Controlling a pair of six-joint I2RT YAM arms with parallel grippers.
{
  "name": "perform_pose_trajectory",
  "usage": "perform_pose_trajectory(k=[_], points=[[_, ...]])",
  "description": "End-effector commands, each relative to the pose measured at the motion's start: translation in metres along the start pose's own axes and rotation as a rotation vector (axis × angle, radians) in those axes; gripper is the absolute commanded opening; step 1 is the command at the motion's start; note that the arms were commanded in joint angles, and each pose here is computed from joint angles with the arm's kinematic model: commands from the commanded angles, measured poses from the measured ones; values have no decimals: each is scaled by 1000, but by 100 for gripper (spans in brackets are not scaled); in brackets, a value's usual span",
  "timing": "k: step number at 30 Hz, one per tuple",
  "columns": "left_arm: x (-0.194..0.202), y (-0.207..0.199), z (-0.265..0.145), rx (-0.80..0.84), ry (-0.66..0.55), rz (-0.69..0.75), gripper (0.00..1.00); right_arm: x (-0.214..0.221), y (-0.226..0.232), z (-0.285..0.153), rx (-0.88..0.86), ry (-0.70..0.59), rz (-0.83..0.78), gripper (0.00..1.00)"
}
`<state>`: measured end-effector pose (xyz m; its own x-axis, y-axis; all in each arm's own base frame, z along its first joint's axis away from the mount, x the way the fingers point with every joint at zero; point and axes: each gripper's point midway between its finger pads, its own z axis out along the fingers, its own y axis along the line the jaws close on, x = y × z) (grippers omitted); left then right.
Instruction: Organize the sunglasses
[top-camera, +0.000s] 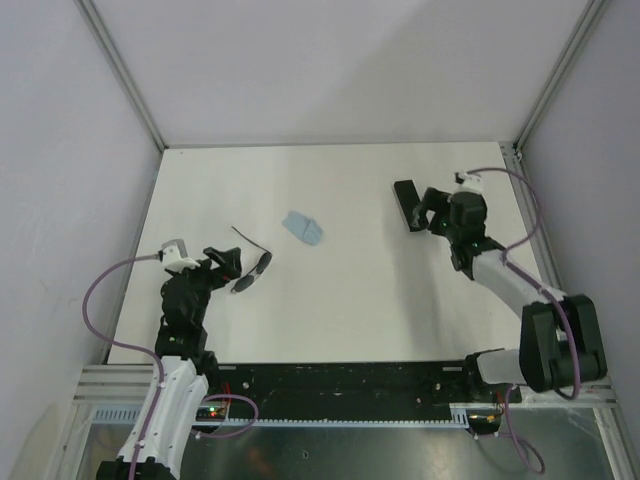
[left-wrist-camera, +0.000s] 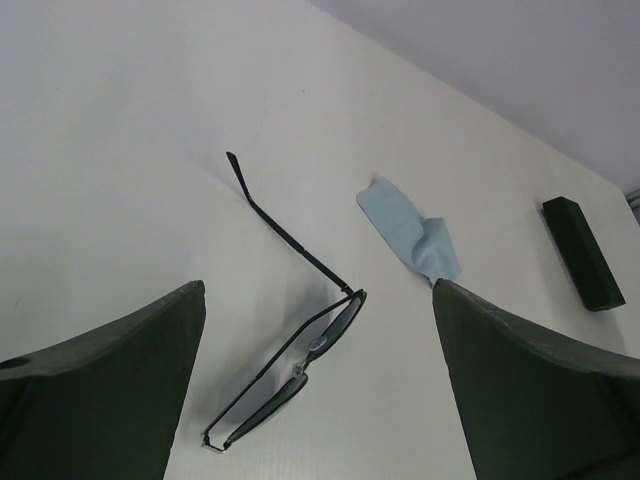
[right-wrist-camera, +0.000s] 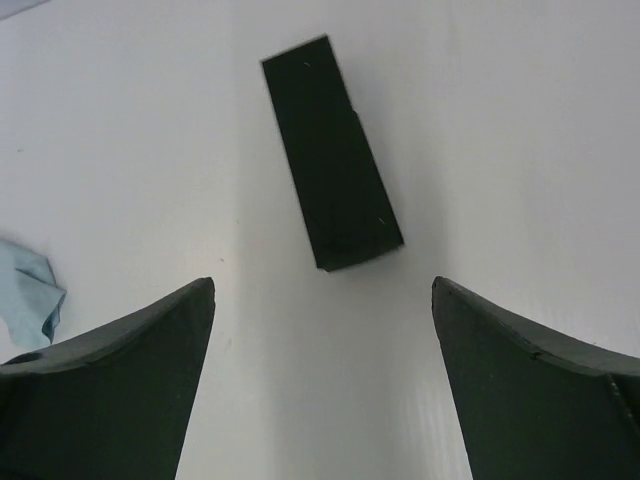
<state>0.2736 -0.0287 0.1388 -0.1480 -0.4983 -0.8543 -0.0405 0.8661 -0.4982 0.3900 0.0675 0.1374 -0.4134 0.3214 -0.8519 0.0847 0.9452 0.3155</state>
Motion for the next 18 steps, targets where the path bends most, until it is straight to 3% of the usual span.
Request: perform_pose_trajectory(k=[1,11,18], points=[[-4,-3,-1,14,-16,-9,100,-1,17,26,5,79,-155,95],[1,-2,2,7,11,-21,100,17,25,87,115,276,-304,95],[0,-2,2,12,6,-22,100,35,8,120,182,405,-321,83]])
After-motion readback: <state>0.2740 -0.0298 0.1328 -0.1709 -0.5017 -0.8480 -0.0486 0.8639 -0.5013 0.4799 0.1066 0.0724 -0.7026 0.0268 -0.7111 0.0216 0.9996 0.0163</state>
